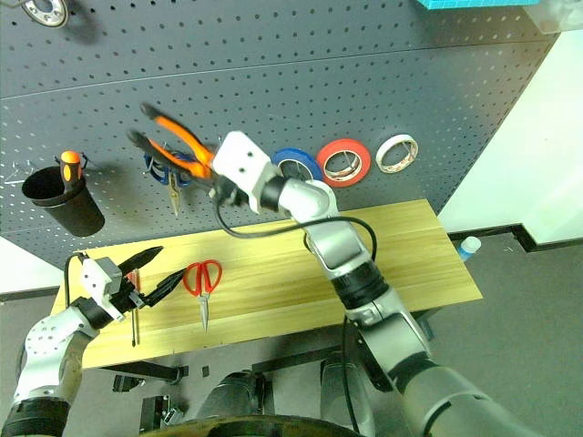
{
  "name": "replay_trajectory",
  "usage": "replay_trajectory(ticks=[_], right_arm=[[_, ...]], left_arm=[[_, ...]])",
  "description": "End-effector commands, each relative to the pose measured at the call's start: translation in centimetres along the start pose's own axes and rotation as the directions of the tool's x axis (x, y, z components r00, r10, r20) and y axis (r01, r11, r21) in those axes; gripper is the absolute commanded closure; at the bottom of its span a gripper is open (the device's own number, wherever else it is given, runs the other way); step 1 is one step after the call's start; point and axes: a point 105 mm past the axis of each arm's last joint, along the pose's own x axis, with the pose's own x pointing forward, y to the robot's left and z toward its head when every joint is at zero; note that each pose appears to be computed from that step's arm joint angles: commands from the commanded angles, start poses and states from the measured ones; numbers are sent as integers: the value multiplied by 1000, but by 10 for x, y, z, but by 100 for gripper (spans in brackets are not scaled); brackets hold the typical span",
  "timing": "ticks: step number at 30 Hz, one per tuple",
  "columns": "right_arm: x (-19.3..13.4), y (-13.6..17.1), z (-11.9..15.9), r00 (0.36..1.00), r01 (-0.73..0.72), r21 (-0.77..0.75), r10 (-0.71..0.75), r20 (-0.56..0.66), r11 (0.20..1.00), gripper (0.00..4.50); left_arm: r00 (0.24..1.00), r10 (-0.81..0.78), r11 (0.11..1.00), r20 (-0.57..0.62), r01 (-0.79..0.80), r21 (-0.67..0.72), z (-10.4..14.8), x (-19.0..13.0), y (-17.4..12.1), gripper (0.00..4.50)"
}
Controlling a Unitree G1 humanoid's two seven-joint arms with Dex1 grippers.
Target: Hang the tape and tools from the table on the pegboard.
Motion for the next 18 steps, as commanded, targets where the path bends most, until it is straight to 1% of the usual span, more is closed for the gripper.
replay_trajectory(ticks=[1,6,11,18], right_arm=[[12,-23,24,990,73,1,-73,121,997,239],[22,-36,31,980,76,40,-82,184,996,239],[26,-52,32,966,122,54,-131,221,991,239],[28,-76,31,947,191,57,-199,253,980,239]], left_arm=[[995,60,998,84,-62,24,21,0,-1,54],[990,104,994,100,-105,3,28,-9,-15,54],[991,111,994,69,-110,-22,29,-23,-32,54],[990,94,996,106,-92,-19,50,-23,-43,54]])
